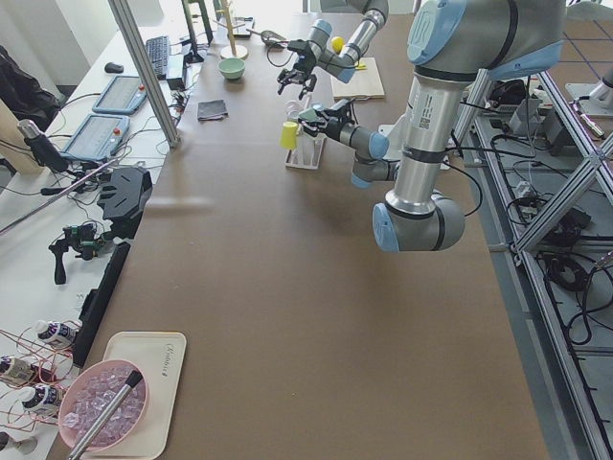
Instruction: Place cup on cup holder
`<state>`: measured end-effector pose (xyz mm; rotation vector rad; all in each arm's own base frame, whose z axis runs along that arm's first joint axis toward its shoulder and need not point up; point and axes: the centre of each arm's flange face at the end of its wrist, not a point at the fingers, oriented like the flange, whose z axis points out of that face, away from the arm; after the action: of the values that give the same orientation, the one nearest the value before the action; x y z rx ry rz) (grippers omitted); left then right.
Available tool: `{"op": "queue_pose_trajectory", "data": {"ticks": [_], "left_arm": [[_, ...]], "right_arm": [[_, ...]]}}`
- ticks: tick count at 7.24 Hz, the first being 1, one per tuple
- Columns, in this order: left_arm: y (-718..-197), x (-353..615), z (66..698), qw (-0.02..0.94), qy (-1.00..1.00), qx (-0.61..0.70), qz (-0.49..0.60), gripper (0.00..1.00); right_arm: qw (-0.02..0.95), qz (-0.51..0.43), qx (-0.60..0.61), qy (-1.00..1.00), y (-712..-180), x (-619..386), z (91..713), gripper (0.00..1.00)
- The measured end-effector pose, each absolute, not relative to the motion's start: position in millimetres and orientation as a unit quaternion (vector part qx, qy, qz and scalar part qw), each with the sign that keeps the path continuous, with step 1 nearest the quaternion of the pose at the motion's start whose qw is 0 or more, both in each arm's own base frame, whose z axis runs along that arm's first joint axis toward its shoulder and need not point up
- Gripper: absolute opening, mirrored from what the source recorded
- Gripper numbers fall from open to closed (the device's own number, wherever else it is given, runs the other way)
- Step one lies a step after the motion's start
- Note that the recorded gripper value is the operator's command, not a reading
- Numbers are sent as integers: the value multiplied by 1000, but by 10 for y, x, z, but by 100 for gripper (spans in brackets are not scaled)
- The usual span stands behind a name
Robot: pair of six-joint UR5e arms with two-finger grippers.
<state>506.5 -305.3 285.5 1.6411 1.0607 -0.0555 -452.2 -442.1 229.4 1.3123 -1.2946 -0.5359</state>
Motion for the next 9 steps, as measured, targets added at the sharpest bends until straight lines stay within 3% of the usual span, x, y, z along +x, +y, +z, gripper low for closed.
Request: {"op": "queue_pose_trajectory", "data": {"ticks": [4, 7, 9], "left_arm": [[-3053, 5081, 3068, 547, 461, 698, -36, 98], [-3137, 4717, 2729, 519, 475, 708, -63, 98], [-3555, 4286, 2375, 517, 450, 726, -51, 98]], "right_arm": [[677, -314, 380, -547, -5007, -3563, 2118, 100], [796, -248, 195, -517, -5234, -2846, 2264, 100], [882, -171, 118, -422, -5179, -2509, 2669, 100]]}}
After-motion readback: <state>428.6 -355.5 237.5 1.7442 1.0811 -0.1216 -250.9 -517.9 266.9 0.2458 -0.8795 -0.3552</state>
